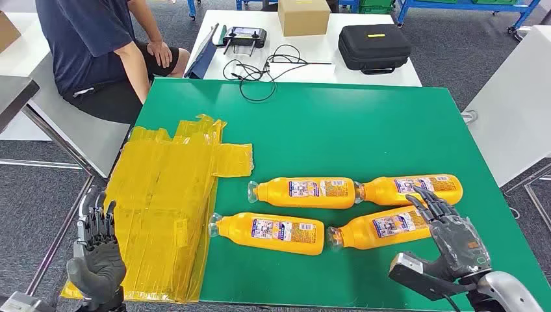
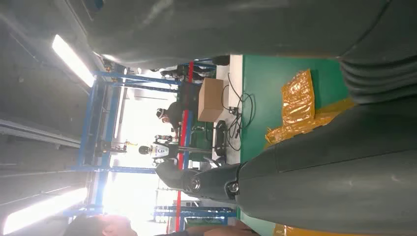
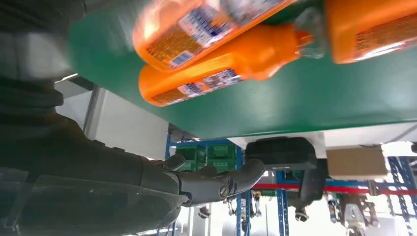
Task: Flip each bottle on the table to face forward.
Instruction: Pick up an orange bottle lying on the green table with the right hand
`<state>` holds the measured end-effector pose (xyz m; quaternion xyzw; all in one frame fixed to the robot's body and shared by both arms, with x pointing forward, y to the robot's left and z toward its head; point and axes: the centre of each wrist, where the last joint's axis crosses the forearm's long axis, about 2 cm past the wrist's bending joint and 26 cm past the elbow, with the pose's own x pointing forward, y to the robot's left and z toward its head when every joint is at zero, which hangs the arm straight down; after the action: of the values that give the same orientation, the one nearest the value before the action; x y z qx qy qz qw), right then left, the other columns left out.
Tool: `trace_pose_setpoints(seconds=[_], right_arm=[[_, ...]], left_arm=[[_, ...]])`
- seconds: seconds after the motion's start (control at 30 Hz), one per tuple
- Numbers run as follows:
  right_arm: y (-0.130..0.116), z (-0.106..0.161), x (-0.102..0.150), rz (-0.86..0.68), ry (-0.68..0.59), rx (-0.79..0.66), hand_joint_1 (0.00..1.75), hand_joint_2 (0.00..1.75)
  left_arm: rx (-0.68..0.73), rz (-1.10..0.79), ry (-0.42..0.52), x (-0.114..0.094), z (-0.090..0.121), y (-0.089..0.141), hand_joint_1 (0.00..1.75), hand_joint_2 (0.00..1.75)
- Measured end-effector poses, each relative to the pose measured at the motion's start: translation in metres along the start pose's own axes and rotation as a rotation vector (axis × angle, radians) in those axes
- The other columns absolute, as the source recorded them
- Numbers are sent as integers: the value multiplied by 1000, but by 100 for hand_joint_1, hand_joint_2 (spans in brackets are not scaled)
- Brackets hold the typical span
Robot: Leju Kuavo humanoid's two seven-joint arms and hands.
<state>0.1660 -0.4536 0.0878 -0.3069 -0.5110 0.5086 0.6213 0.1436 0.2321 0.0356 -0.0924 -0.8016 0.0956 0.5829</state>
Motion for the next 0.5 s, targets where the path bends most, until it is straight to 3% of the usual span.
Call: trace_pose_setpoints(seconds=[0.23,0.5], right_arm=[[-13,-14,-26,24,48,50,0,175],[-13,-22,-40,6,76,133,0,175]], left_arm=[[0,1,0,0,0,4,0,0],[12,20,-6,-3,-6,6,0,0]])
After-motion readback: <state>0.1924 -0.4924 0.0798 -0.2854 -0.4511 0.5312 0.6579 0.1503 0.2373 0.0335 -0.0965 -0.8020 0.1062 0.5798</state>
